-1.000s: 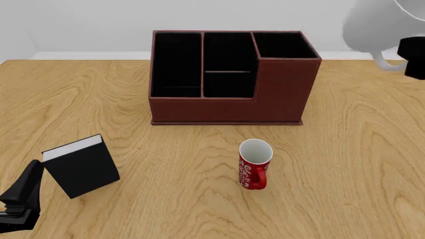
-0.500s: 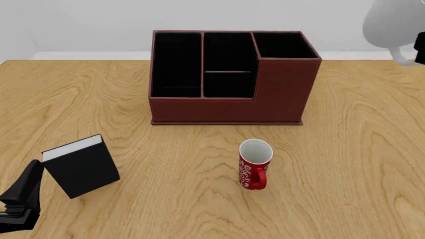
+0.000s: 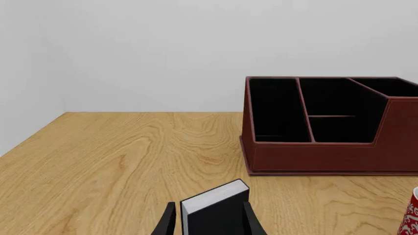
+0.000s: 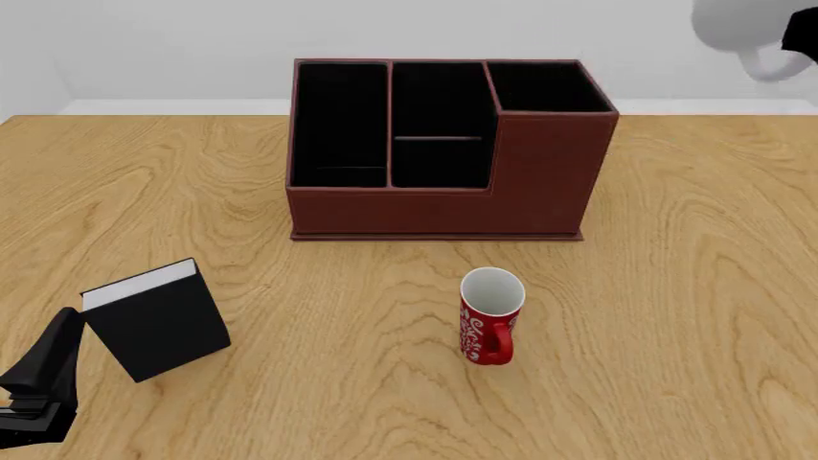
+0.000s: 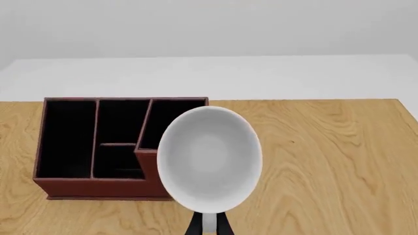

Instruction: Pick up the white mug and place it to the right of the caddy.

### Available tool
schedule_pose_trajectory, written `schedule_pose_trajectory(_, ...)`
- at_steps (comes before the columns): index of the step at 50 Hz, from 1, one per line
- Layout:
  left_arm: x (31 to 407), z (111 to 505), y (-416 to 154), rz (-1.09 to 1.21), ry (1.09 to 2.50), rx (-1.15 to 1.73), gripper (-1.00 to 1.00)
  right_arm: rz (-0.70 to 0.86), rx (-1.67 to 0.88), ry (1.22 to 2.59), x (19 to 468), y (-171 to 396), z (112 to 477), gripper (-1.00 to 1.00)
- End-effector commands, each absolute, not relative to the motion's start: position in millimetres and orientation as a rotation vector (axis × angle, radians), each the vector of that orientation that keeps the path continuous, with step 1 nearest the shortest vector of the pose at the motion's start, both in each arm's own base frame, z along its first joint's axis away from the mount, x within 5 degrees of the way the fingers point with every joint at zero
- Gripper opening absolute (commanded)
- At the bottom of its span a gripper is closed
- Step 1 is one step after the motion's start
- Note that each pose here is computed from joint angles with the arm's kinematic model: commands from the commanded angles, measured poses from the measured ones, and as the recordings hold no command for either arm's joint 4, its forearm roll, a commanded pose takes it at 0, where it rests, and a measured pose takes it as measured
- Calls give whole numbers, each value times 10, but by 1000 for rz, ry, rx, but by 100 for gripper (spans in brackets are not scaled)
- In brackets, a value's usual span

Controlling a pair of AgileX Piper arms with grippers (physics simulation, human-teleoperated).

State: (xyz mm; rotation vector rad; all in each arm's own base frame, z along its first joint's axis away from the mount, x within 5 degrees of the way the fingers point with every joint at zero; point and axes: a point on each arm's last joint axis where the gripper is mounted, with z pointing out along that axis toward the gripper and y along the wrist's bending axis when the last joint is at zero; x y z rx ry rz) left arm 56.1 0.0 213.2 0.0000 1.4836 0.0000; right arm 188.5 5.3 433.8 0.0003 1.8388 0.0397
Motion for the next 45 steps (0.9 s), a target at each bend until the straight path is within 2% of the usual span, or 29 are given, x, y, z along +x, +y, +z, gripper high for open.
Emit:
schedule_pose_trajectory(1, 561, 2132, 0, 0, 1484, 0, 100, 53, 24, 1838, 2053, 51, 4396, -100)
schedule_pose_trajectory(17, 561, 2132, 0, 0, 1484, 0, 100, 38, 62, 1862, 2316, -13, 4394, -100)
schedule_pose_trajectory(27, 561, 2132, 0, 0, 1484, 0, 100, 21, 67, 1922, 2593, -50, 4295, -100)
schedule_pose_trajectory(45, 561, 2132, 0, 0, 1484, 0, 100, 10, 133, 1946, 2776, -170, 4226, -100)
